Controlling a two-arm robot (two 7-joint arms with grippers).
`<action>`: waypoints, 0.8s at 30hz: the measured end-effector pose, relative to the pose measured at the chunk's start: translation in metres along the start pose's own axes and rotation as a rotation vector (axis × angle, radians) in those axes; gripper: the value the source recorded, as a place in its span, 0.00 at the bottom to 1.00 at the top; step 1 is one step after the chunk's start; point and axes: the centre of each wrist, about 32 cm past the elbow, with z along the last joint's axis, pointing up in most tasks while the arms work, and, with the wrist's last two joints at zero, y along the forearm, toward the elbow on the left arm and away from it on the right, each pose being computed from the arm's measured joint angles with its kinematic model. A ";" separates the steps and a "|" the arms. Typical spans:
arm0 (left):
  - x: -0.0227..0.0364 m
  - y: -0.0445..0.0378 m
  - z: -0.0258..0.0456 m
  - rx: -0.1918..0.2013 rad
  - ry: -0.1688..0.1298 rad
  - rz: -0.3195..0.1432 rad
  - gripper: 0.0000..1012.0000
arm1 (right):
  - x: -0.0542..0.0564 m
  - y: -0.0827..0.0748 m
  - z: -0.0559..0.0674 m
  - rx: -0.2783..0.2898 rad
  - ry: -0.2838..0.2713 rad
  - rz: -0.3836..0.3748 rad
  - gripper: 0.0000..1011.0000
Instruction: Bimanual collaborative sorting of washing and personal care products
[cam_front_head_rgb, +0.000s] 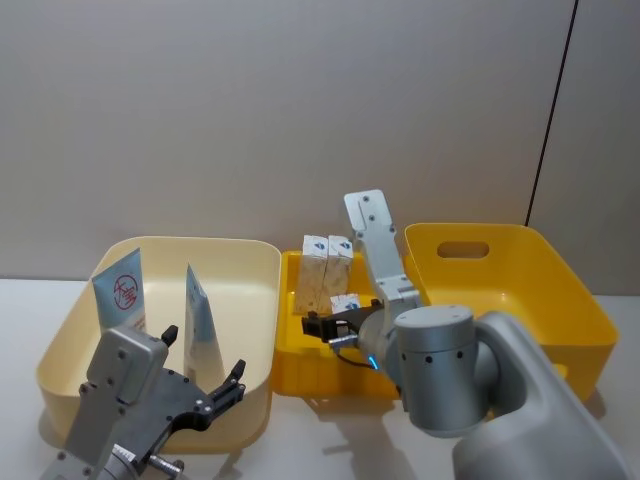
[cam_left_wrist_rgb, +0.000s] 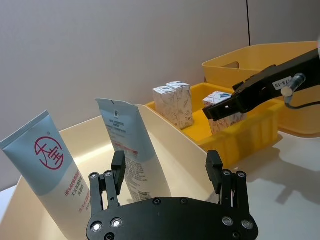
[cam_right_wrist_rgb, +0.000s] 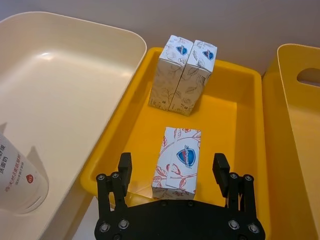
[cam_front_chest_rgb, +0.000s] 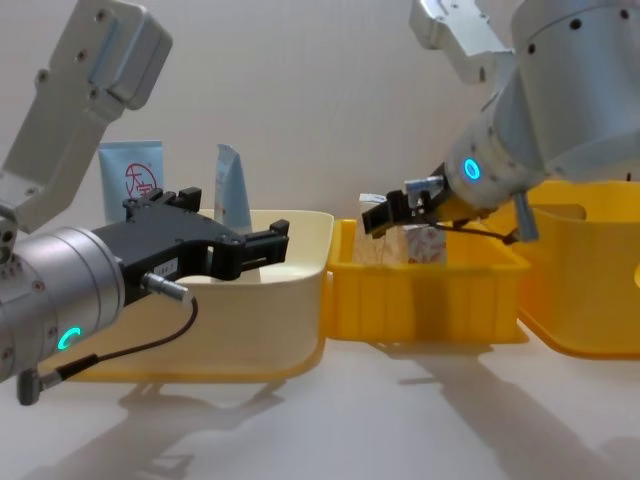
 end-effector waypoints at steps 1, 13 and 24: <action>0.0000 0.0000 0.0000 0.000 0.000 0.000 0.99 | -0.001 0.001 0.000 -0.001 0.000 -0.002 1.00; 0.0000 0.0000 0.0000 0.000 0.000 0.000 0.99 | -0.010 0.013 -0.005 -0.013 0.001 -0.025 1.00; 0.0000 0.0000 0.0000 0.000 0.000 0.000 0.99 | -0.014 0.017 -0.005 -0.007 0.003 -0.044 0.94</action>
